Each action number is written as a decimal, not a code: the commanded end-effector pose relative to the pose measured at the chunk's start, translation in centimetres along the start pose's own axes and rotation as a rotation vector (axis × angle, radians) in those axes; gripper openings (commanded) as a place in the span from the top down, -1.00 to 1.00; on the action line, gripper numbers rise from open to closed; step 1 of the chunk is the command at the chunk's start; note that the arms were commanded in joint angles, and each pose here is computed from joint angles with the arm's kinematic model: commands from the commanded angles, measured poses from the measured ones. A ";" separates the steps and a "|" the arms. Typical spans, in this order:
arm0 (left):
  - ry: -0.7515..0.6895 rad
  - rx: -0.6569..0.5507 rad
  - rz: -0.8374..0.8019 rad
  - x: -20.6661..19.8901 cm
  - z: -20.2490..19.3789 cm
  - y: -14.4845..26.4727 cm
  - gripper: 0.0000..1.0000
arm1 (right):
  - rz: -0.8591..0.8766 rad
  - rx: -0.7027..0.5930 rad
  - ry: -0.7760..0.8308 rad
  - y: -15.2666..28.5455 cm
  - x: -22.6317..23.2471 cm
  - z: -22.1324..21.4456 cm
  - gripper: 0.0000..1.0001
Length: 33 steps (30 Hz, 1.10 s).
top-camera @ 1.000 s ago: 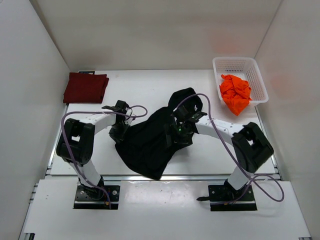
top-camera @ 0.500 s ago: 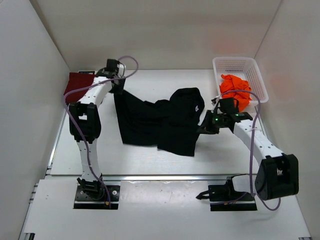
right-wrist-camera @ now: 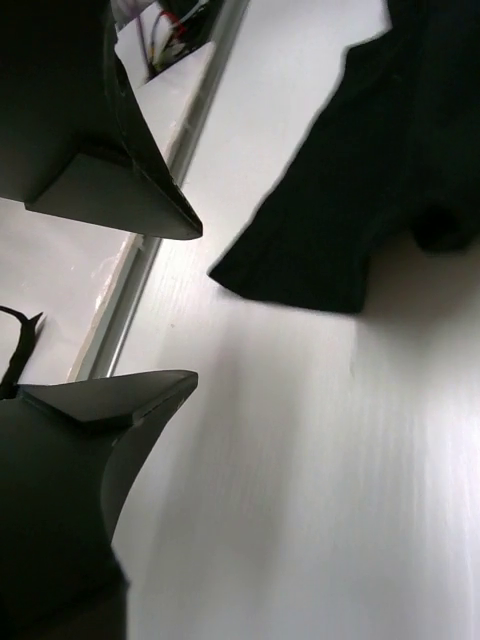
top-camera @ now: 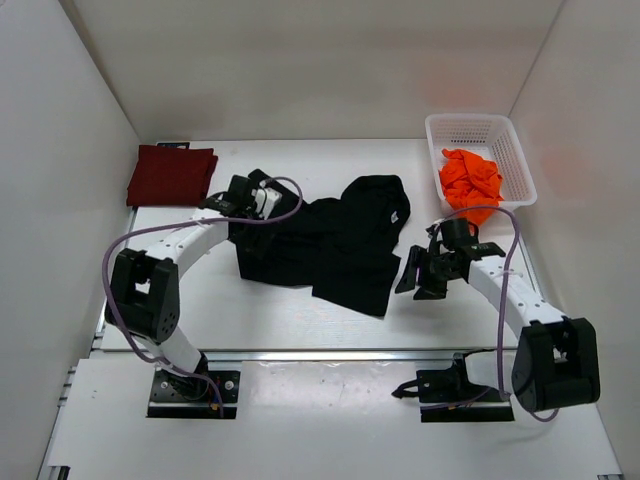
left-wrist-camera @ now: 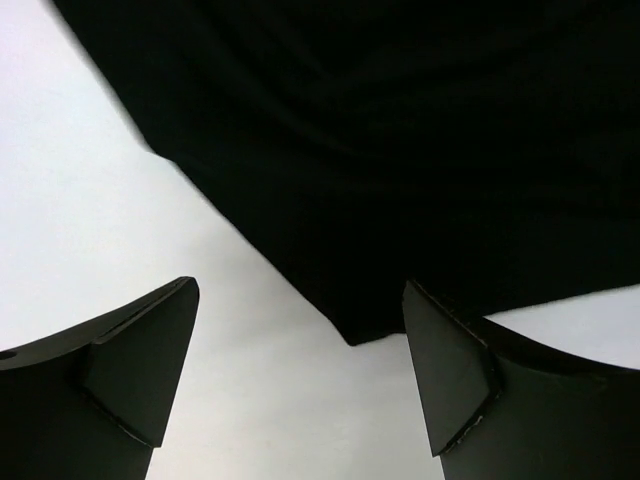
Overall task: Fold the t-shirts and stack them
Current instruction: Flatten out the tshirt
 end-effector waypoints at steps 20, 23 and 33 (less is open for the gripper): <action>0.055 0.211 -0.114 -4.6 -5.2 -5.3 -0.62 | -0.171 -0.003 0.137 -6.0 3.1 -1.1 -0.22; 0.049 0.225 -0.119 -5.0 -5.7 -6.1 -0.37 | -0.164 -0.040 0.140 -6.5 3.4 -0.3 -0.21; 0.055 0.239 -0.113 -4.7 -5.7 -6.1 1.00 | -0.138 0.087 0.174 -10.0 4.3 -1.7 0.87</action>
Point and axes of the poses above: each gripper's point midway between its finger pads, its own y axis back along the fingers, its own x axis along the line the jaws close on, z = x × y, the point moved 3 cm from there along y, back along the fingers, and after that the axes turned 15 degrees about y, right-handed, at the moved point
